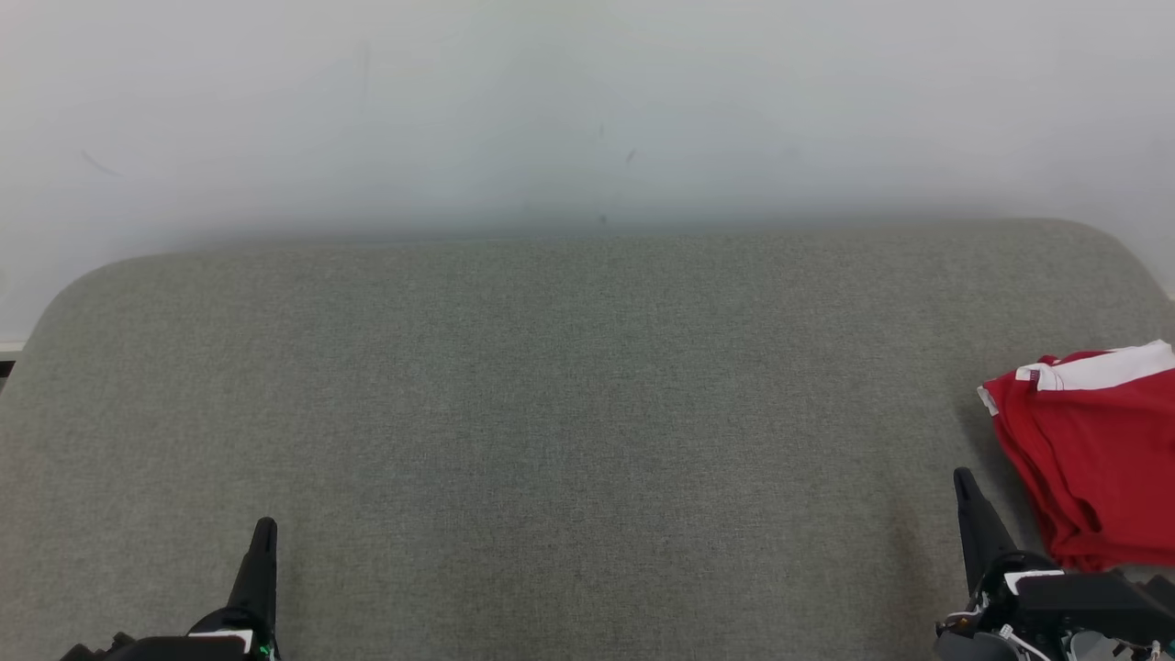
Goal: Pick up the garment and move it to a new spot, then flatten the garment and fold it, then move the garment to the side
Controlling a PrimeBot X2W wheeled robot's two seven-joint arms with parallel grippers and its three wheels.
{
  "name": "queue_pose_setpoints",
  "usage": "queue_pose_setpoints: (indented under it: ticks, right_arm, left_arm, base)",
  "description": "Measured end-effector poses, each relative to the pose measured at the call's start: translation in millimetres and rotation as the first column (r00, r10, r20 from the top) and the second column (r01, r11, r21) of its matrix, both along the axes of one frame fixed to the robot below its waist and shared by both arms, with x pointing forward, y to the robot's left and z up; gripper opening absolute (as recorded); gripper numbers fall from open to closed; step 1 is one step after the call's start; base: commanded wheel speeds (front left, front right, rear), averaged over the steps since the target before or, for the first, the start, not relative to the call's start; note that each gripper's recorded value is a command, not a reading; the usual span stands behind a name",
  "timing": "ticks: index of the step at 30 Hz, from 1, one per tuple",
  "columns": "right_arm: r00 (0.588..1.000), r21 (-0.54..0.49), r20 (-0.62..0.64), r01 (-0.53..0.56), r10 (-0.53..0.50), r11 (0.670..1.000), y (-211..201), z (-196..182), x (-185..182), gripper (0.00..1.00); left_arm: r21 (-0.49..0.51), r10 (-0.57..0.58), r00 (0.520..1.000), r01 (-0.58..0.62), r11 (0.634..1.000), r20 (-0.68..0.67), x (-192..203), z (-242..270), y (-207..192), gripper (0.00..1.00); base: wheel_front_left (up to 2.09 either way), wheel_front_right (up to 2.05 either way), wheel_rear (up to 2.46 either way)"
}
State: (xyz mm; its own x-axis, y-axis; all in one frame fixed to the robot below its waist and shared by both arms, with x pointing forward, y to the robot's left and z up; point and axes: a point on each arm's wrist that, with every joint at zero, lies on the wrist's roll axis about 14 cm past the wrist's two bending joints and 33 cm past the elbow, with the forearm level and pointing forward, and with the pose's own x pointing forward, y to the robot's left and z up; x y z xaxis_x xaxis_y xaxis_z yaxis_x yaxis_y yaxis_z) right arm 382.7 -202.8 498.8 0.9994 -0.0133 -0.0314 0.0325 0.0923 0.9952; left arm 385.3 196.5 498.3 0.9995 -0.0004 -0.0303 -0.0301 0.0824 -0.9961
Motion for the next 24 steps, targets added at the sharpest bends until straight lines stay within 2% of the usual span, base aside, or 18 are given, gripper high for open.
queue_pose_setpoints:
  ticks: [14, 24]
  right_arm:
    - [1.0, 0.094, 0.027, -0.012, 0.01, 0.995, 2.3, 6.4, 5.2, 0.0]
    - [1.0, 0.094, 0.027, -0.012, 0.009, 0.995, 2.2, 6.7, 5.2, 0.0]
  left_arm:
    - [-0.086, 0.001, 1.0, 0.001, 0.996, 0.022, 2.4, 6.2, 2.4, 0.0]
    - [-0.086, 0.001, 1.0, 0.001, 0.996, 0.023, 2.6, 6.6, 2.4, 0.0]
  base:
    - [0.0, 0.0, 0.0]
    - [0.0, 0.0, 0.0]
